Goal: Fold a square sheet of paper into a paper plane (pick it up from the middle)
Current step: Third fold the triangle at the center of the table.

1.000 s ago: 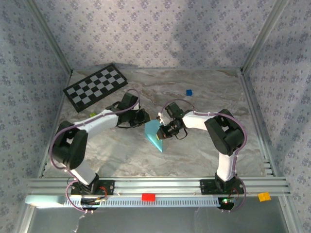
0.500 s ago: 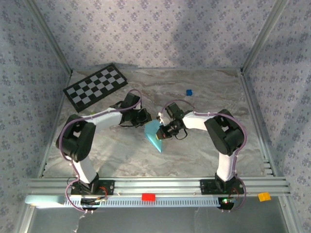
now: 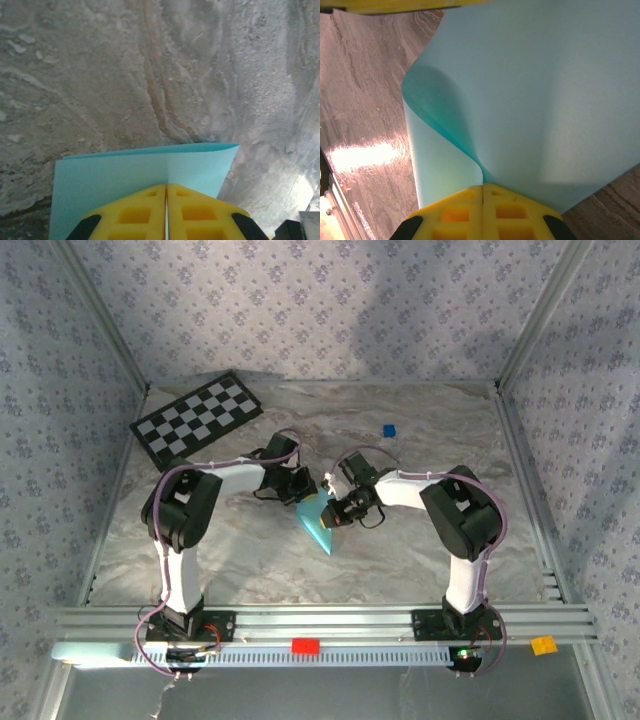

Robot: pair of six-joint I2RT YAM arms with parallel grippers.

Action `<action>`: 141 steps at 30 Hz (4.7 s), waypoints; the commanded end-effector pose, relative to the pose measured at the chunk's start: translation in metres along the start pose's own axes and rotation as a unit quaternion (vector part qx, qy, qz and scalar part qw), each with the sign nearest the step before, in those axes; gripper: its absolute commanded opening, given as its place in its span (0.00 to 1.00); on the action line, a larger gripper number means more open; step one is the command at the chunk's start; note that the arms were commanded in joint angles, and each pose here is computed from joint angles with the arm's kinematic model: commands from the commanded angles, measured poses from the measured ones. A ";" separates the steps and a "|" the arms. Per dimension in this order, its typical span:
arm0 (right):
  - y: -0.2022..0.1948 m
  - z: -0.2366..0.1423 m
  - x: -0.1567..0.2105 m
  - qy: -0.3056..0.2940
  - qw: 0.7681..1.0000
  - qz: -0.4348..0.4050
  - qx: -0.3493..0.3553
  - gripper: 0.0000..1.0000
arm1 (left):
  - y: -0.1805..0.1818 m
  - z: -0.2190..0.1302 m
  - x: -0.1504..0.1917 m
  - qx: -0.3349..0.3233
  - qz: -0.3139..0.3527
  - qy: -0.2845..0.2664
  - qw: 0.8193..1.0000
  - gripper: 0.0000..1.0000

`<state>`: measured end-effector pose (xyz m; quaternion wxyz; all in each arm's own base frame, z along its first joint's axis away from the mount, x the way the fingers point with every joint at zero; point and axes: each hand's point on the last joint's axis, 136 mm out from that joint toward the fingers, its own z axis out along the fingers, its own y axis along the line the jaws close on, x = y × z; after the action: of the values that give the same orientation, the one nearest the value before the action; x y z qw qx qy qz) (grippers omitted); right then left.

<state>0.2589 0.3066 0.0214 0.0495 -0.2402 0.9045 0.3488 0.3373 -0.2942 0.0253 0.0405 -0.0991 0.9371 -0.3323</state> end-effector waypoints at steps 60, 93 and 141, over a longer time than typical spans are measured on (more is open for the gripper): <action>0.004 0.000 0.000 0.020 1.000 -0.010 0.006 0.00 | 0.025 0.007 0.018 -0.034 0.004 0.032 0.999 0.06; 0.007 -0.006 -0.007 0.020 1.000 -0.022 0.004 0.00 | 0.024 0.008 0.019 -0.035 0.004 0.033 0.999 0.06; -0.013 0.011 0.015 0.047 0.999 0.002 0.018 0.00 | -0.041 -0.063 -0.021 -0.015 0.068 -0.081 0.994 0.32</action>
<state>0.2637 0.3087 0.0204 0.0388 -0.2602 0.9026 0.3406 0.3479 -0.2810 0.0577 0.0881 -0.0747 0.9490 -0.2933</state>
